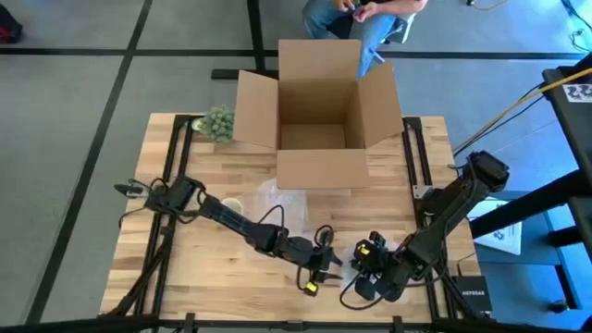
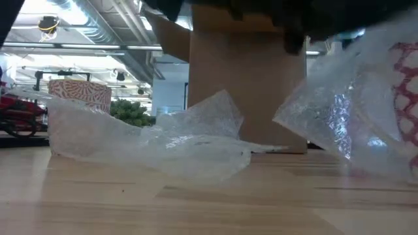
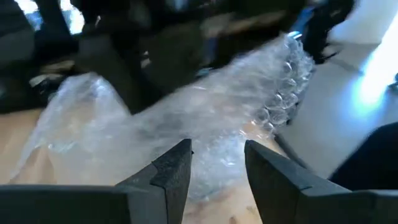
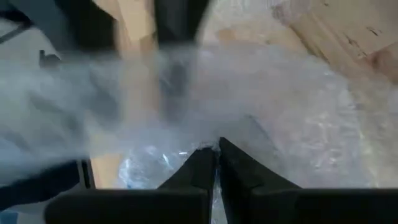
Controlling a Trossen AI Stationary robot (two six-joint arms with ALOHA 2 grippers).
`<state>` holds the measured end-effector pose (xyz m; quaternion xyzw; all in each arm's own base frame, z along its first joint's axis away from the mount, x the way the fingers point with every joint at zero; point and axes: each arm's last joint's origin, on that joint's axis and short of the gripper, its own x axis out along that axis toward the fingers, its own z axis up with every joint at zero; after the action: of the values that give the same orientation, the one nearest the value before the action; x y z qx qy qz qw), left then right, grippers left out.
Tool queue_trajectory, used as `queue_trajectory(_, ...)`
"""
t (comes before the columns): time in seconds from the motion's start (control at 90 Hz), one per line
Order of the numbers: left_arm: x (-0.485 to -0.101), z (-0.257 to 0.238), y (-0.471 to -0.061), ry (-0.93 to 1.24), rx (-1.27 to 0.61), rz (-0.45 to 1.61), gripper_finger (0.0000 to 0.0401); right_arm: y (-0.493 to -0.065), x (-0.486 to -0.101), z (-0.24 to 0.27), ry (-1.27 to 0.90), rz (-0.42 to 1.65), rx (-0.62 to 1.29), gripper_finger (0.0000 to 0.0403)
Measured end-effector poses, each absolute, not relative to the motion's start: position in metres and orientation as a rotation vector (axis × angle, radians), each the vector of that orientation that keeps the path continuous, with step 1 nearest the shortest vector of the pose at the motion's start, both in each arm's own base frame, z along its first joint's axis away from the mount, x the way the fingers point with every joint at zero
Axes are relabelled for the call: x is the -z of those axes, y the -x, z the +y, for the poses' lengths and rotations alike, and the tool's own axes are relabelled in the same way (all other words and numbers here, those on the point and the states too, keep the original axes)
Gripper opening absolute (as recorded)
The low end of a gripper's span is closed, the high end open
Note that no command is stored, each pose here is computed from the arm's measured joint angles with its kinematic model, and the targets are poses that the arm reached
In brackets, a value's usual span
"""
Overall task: Wrap mug
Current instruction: Wrap the red mug with the right bubble wrap
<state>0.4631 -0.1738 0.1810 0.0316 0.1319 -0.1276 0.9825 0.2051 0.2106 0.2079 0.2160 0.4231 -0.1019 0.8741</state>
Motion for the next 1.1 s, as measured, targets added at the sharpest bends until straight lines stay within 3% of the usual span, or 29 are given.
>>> queue_trajectory(0.289, -0.156, -0.174, -0.472, -0.002, 0.229, 0.31, 0.0134, -0.204, -0.206, 0.213, -0.475, 0.95, 0.17, 0.0)
queue_trajectory(0.644, -0.157, -0.179, -0.469, -0.034, 0.236, 0.316, 0.0134, -0.194, -0.231, 0.209, -0.662, 1.065, 0.036, 0.0)
queue_trajectory(0.856, -0.156, -0.179, -0.469, -0.038, 0.229, 0.314, 0.0134, -0.192, -0.239, 0.206, -0.709, 1.016, 0.062, 0.0001)
queue_trajectory(1.1, -0.156, -0.179, -0.469, -0.031, 0.229, 0.312, 0.0134, -0.19, -0.242, 0.206, -0.721, 1.051, 0.009, 0.0044)
